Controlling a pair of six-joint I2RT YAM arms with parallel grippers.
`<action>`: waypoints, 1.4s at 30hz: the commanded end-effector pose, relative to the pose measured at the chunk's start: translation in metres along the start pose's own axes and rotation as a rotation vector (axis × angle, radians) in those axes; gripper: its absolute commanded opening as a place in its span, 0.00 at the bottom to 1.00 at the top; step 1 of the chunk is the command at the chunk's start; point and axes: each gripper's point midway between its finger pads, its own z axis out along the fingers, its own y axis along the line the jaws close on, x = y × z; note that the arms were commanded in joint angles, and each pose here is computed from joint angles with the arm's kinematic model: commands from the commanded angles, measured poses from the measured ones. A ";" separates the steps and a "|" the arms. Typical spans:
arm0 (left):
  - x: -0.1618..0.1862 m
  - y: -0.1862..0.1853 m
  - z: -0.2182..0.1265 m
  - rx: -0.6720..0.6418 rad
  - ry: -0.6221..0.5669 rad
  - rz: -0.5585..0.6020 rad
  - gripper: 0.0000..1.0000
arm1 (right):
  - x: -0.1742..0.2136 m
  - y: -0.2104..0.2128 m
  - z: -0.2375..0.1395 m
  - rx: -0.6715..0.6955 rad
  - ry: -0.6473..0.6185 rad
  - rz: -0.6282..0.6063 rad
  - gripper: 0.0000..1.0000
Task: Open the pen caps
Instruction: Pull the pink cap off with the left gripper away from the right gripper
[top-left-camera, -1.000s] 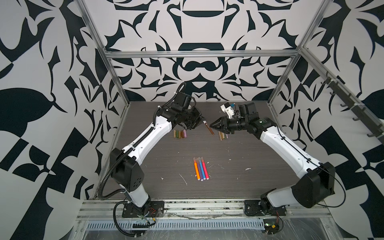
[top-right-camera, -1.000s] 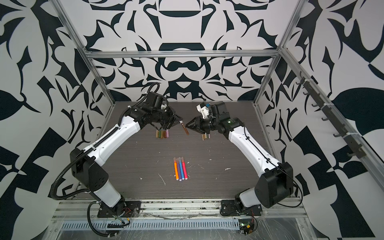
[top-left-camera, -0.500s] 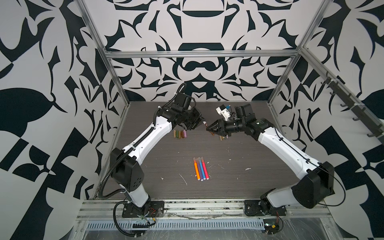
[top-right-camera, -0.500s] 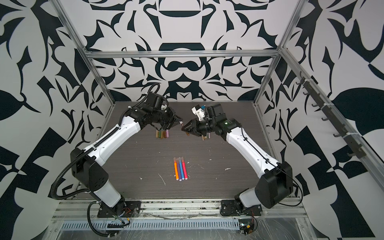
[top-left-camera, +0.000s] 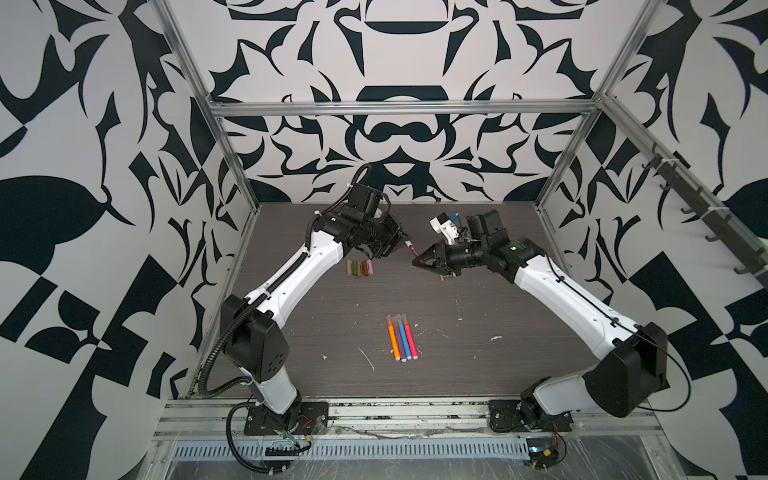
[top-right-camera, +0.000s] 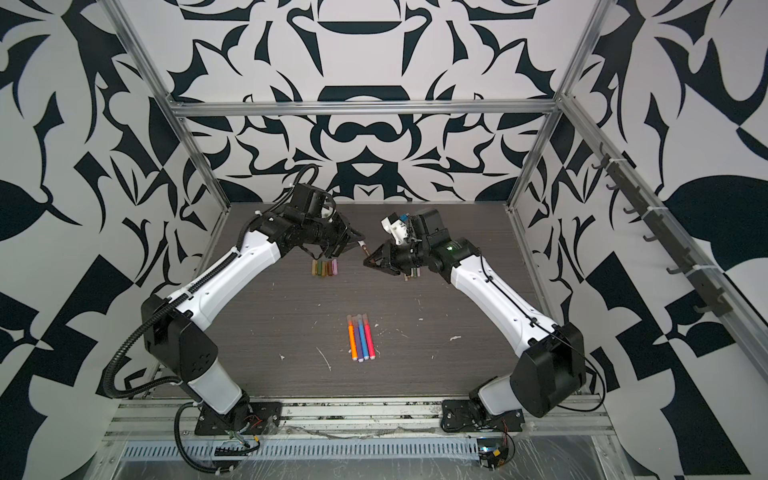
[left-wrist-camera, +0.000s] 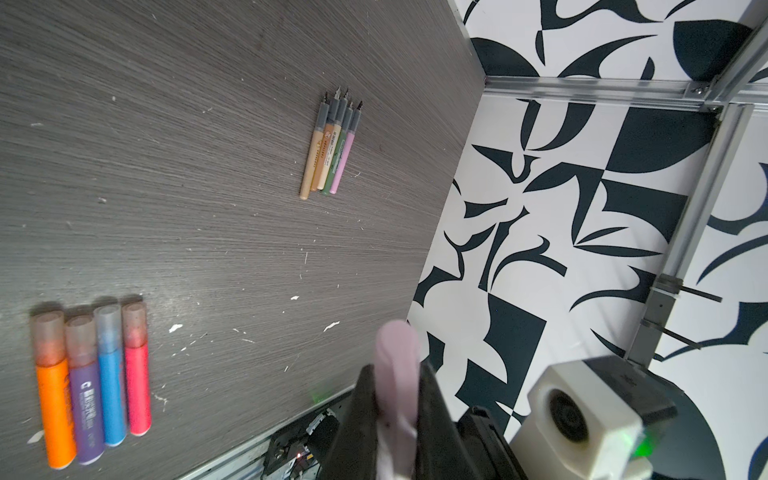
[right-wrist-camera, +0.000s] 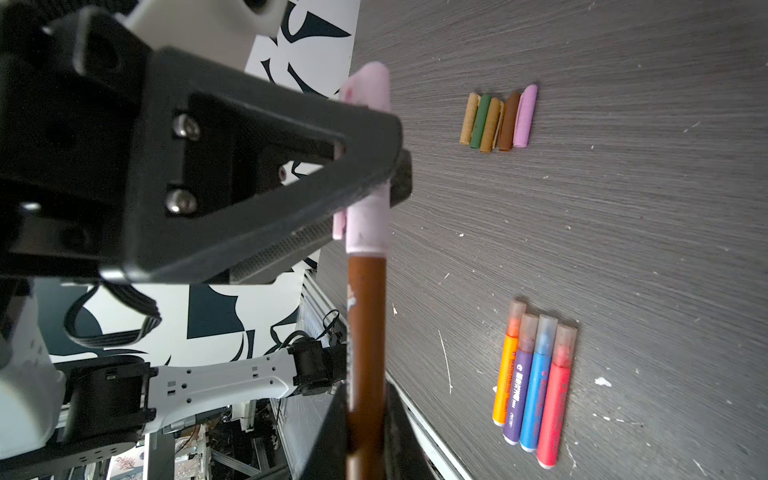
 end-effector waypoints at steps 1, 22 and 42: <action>0.001 -0.012 -0.007 0.029 0.004 0.024 0.00 | -0.003 0.007 -0.004 -0.007 -0.021 -0.029 0.24; 0.008 -0.011 -0.003 0.039 0.027 0.027 0.00 | -0.014 0.017 -0.001 -0.031 -0.031 -0.037 0.34; 0.009 -0.007 0.005 0.029 0.041 0.034 0.00 | -0.018 0.023 0.000 -0.061 -0.031 -0.040 0.04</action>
